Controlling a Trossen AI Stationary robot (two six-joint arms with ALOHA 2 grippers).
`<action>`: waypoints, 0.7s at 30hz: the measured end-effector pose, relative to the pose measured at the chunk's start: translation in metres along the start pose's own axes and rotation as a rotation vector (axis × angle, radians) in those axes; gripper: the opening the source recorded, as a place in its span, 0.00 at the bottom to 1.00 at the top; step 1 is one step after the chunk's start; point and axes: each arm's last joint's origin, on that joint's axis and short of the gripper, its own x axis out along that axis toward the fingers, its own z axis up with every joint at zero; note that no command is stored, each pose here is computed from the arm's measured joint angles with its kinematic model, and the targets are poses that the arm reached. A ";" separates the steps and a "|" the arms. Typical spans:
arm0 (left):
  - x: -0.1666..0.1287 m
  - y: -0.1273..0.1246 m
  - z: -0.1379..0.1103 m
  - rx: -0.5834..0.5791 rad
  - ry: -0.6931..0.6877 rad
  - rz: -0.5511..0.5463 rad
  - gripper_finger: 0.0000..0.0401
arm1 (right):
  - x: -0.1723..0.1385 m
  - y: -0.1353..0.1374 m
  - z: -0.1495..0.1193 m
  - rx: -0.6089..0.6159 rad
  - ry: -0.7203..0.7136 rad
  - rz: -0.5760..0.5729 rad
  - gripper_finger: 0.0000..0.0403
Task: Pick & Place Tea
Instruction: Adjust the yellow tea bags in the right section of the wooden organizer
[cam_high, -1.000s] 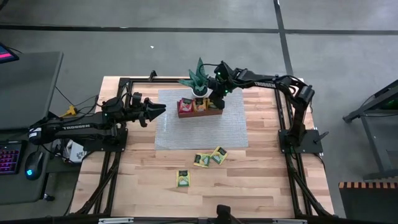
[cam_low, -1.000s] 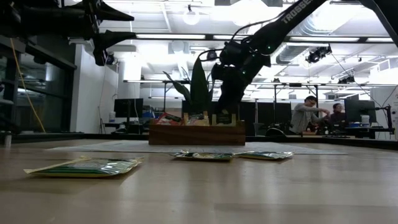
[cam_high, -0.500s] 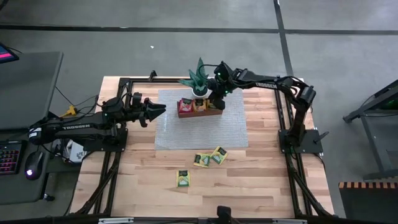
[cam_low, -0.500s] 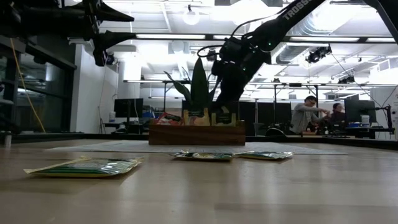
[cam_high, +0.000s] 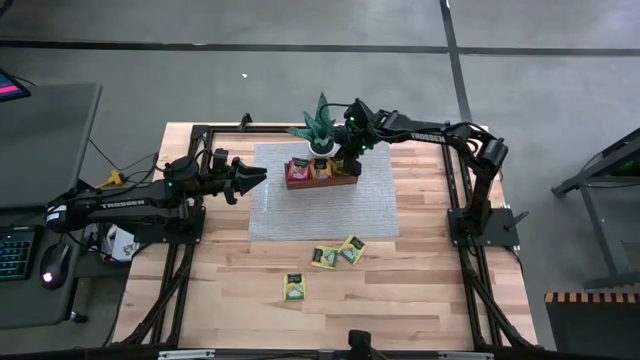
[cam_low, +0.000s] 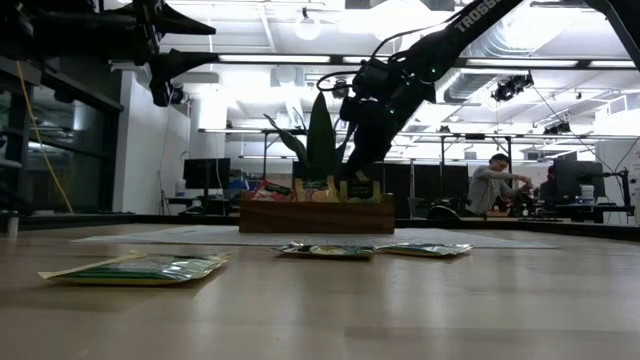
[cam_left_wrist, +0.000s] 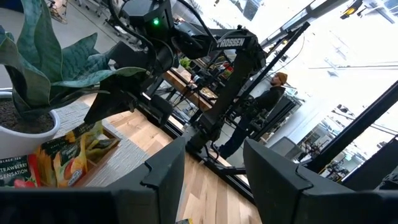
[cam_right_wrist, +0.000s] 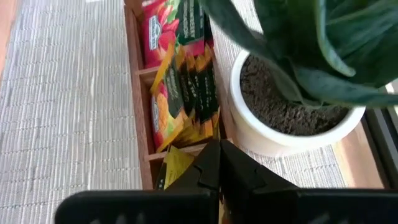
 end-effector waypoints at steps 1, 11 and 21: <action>0.000 0.000 0.000 0.000 0.000 0.000 0.41 | 0.000 0.000 0.001 -0.001 -0.007 0.004 0.00; 0.000 0.000 0.000 0.000 0.000 0.000 0.41 | 0.000 0.001 -0.005 0.027 0.056 -0.016 0.04; 0.000 0.000 0.000 -0.003 0.000 0.000 0.41 | -0.001 0.000 -0.005 0.027 0.070 -0.053 0.25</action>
